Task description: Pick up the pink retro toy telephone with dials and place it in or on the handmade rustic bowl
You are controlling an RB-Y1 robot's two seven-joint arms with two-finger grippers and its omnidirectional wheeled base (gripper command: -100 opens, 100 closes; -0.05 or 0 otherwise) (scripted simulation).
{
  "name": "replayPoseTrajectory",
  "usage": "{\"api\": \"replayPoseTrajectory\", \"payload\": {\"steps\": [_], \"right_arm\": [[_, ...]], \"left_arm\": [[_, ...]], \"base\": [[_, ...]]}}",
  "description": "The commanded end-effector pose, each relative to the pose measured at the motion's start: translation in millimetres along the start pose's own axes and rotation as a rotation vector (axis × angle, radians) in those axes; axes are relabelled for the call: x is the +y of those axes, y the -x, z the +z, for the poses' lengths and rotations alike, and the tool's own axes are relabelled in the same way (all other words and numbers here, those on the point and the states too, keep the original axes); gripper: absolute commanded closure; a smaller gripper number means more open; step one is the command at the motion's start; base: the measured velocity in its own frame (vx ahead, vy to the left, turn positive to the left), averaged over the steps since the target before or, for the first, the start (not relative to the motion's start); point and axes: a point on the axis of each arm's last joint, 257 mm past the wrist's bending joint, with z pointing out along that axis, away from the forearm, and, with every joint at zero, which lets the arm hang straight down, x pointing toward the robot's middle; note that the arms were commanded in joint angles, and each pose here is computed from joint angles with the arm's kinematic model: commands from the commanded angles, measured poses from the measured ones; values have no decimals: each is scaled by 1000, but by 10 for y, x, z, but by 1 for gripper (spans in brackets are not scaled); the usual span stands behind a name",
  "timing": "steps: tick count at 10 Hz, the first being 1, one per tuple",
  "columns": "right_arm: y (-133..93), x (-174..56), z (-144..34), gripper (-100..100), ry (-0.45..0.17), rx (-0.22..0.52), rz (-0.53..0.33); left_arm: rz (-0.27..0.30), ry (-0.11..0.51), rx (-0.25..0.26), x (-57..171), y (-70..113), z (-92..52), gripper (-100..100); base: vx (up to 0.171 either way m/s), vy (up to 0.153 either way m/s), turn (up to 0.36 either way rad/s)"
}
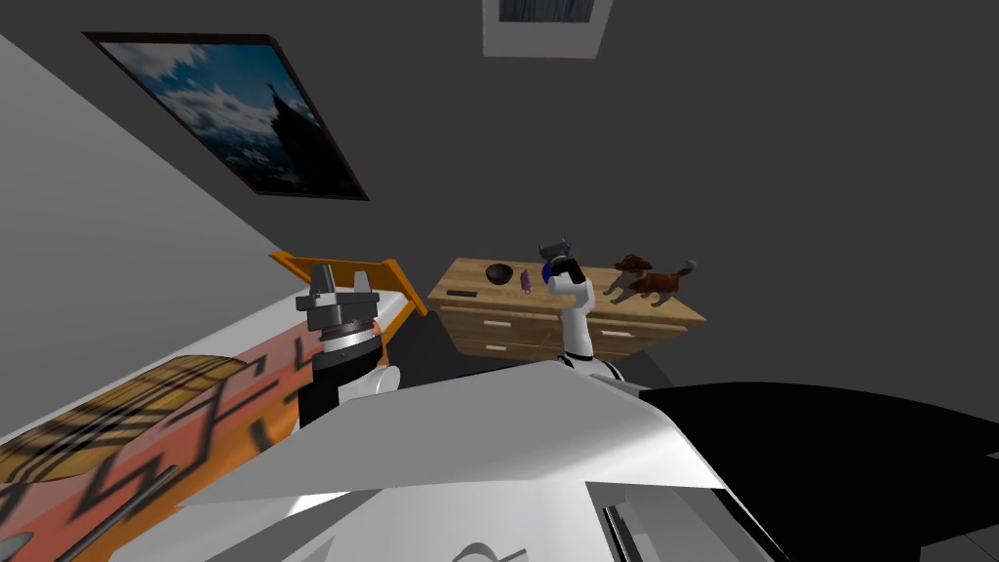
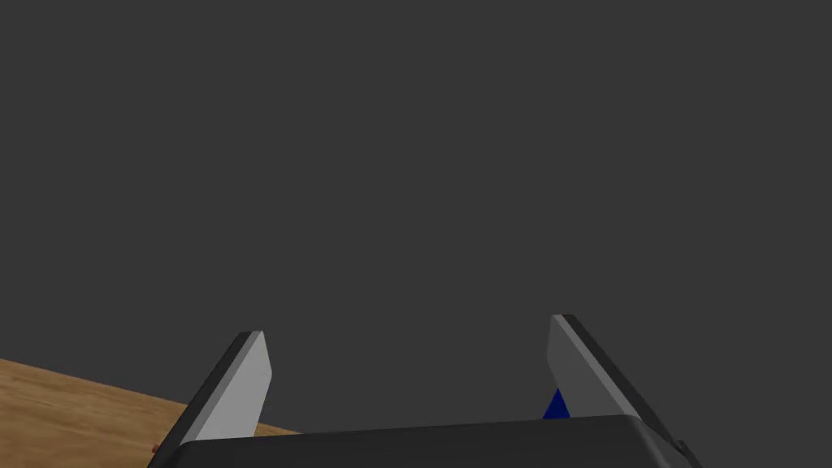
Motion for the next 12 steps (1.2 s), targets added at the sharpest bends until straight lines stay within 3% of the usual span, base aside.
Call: {"api": "replayPoseTrajectory", "payload": {"steps": [1,8,10,11,12], "right_arm": [[132,-50,54,-100,-10,-52,66],[568,-206,119,-100,-26,-200,265],[923,-341,88,-100,-32,-308,354],[927,-343,87,-100,-31,-309,365],[1124,-420,45,-100,-32,-367,408]], "left_arm": [[0,0,0,0,0,0,0],[0,0,0,0,0,0,0],[0,0,0,0,0,0,0],[0,0,0,0,0,0,0],[0,0,0,0,0,0,0]], "base": [[-1,17,87],[-1,8,55],[-3,-1,76],[-2,-3,27],[-2,-2,35]]}}
